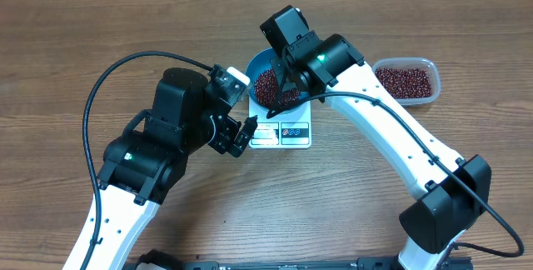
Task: Scoop item into bowl and weigh 150g on scale
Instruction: 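Tilt the scoop with the right gripper to pour beans into the bowl, then move the empty scoop back to the bean tub with the right gripper, then dip the scoop into the red beans again with the right gripper, then lift the refilled scoop out of the tub with the right gripper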
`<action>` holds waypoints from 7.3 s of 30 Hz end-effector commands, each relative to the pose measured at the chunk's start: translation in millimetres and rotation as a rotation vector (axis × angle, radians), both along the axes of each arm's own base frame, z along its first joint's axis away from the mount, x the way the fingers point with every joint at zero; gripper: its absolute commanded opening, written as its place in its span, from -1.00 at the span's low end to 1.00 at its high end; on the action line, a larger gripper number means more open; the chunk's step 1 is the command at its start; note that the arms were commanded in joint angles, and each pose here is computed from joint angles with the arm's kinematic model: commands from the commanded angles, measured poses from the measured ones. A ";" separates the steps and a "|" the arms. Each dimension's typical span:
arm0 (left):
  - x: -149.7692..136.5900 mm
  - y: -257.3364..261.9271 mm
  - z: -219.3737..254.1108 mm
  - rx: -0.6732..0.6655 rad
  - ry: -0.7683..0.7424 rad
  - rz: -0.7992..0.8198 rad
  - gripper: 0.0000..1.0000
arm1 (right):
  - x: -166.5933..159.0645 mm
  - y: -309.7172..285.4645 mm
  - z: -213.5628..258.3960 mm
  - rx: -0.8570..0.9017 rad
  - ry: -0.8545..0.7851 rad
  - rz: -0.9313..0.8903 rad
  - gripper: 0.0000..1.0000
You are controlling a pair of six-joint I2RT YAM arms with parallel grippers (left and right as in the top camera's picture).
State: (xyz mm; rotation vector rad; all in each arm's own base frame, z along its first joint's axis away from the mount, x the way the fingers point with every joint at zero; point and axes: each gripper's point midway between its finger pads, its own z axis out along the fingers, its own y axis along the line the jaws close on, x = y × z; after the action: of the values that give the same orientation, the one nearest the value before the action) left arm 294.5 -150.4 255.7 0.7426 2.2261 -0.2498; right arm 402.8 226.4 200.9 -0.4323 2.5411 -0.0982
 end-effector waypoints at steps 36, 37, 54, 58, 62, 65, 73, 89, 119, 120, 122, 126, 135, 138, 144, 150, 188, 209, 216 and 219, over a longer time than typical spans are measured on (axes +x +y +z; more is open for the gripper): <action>0.9 -0.4 2.4 -0.014 -0.002 0.002 0.99 | 26.5 -119.6 76.7 -0.092 -0.237 -0.369 -0.92; 0.9 -0.4 2.4 -0.014 -0.002 0.002 0.99 | 26.7 -130.7 73.7 -0.104 -0.223 -0.395 -0.92; 1.4 -0.7 3.1 -0.015 -0.005 0.002 0.99 | -0.3 -244.6 1.3 -0.222 0.072 -0.641 -0.93; 1.5 -0.7 3.3 -0.016 -0.006 0.002 0.99 | -7.5 -246.0 -23.7 -0.245 0.116 -0.637 -0.93; 1.5 -0.7 3.3 -0.016 -0.006 0.002 0.99 | -11.9 -246.7 -42.7 -0.258 0.139 -0.634 -0.93; 1.5 -0.7 3.2 -0.016 -0.006 0.002 0.99 | -11.9 -246.0 -53.9 -0.254 0.140 -0.632 -0.92; 1.5 -0.7 3.3 -0.016 -0.006 0.002 0.99 | -12.3 -241.7 -92.1 -0.223 0.141 -0.622 -0.92; 1.4 -0.7 3.1 -0.016 -0.005 0.002 0.99 | -10.1 -218.5 -103.4 -0.093 0.186 -0.571 -0.93; 1.4 -0.7 3.1 -0.016 -0.005 0.002 0.99 | 1.5 -199.7 -99.9 0.536 0.338 -0.436 -0.93; 1.4 -0.7 3.1 -0.016 -0.005 0.002 0.99 | 1.6 -200.2 -99.9 0.536 0.337 -0.437 -0.93; 1.5 -0.7 3.2 -0.016 -0.006 0.002 0.99 | 2.1 -201.7 -99.8 0.536 0.334 -0.440 -0.93; 1.4 -0.7 3.1 -0.016 -0.005 0.002 0.99 | 3.0 -215.5 -99.6 0.543 0.324 -0.471 -0.93; 1.5 -0.6 3.2 -0.015 -0.006 0.002 0.99 | -8.2 -243.5 -93.7 0.653 0.345 -0.455 -0.93; 1.5 -0.7 3.2 -0.016 -0.006 0.002 0.99 | -13.0 -252.3 -94.1 0.668 0.357 -0.485 -0.93; 1.4 -0.7 3.1 -0.016 -0.005 0.002 0.99 | -12.8 -251.2 -85.0 0.775 0.355 -0.474 -0.93; 1.4 -0.7 3.1 -0.016 -0.005 0.002 0.99 | -12.6 -258.0 -78.7 0.844 0.344 -0.485 -0.93; 1.5 -0.8 3.2 -0.016 -0.005 0.002 0.99 | -17.8 -253.6 -15.8 1.298 0.280 -0.324 -0.93; 3.7 -2.4 6.2 -0.025 -0.019 0.000 0.99 | -39.6 -154.8 60.9 1.250 0.244 0.001 -0.93; 4.0 -2.6 6.6 -0.026 -0.021 0.000 0.99 | -25.2 -114.1 56.0 1.161 0.245 0.043 -0.93; 4.0 -2.6 6.6 -0.026 -0.021 0.000 1.00 | -23.0 -92.6 49.6 1.089 0.234 0.080 -0.93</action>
State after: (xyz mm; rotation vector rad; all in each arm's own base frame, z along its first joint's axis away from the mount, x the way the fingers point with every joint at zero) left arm 298.0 -152.0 259.9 0.7378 2.2031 -0.2516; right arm 381.0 119.5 249.2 -0.0608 2.3246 1.4117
